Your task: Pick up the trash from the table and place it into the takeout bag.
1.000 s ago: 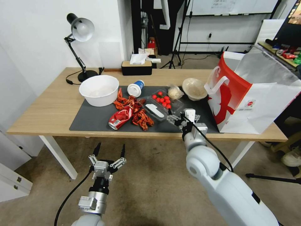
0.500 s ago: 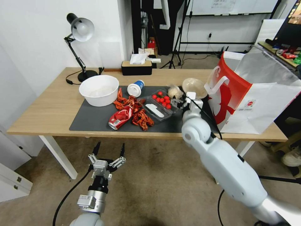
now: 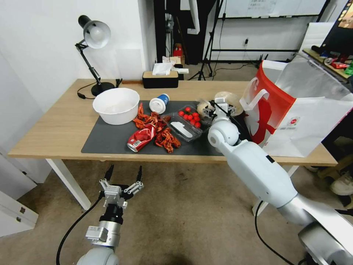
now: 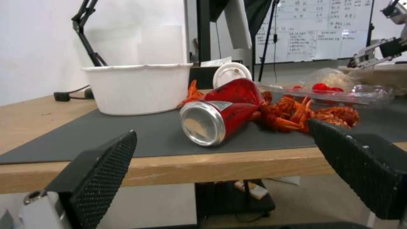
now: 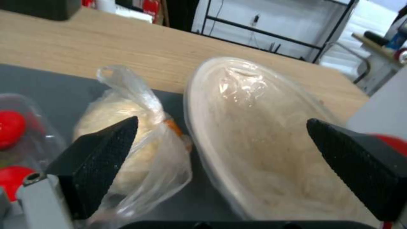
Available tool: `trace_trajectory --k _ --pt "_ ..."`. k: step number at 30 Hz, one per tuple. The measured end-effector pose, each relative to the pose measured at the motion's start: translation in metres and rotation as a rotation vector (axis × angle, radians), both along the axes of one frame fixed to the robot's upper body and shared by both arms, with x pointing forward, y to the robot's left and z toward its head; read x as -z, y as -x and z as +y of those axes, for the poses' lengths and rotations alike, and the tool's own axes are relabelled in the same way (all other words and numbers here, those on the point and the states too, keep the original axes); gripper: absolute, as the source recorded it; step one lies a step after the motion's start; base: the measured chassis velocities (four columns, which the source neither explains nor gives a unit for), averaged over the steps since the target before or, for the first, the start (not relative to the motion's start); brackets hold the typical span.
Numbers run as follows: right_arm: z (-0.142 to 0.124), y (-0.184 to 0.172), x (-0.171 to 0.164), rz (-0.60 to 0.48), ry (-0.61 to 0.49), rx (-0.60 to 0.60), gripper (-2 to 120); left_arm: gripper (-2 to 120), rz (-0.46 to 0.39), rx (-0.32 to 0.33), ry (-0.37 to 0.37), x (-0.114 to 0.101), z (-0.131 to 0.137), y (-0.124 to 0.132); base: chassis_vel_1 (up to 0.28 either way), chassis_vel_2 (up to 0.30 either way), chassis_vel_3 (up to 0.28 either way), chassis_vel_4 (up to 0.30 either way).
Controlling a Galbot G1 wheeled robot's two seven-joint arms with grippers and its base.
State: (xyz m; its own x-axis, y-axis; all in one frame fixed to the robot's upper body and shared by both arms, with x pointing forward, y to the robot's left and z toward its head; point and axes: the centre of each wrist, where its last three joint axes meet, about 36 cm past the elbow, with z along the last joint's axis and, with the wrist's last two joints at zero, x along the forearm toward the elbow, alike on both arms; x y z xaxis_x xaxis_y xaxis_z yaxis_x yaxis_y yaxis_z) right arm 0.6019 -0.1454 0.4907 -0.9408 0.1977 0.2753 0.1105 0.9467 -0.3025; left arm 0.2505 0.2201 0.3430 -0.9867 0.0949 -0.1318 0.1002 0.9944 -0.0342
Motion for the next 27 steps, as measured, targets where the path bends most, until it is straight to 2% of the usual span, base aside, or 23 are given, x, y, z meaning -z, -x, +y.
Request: trace_trajectory --k 12,27 --pt "-0.006 -0.024 -0.009 0.030 0.149 -0.005 100 100 -0.003 -0.002 0.002 0.000 0.001 -0.003 0.000 0.000 0.000 0.000" --pt "-0.017 -0.019 -0.009 0.070 0.202 -0.045 100 100 0.002 -0.003 0.003 0.001 0.001 -0.004 0.000 0.000 0.000 0.000"
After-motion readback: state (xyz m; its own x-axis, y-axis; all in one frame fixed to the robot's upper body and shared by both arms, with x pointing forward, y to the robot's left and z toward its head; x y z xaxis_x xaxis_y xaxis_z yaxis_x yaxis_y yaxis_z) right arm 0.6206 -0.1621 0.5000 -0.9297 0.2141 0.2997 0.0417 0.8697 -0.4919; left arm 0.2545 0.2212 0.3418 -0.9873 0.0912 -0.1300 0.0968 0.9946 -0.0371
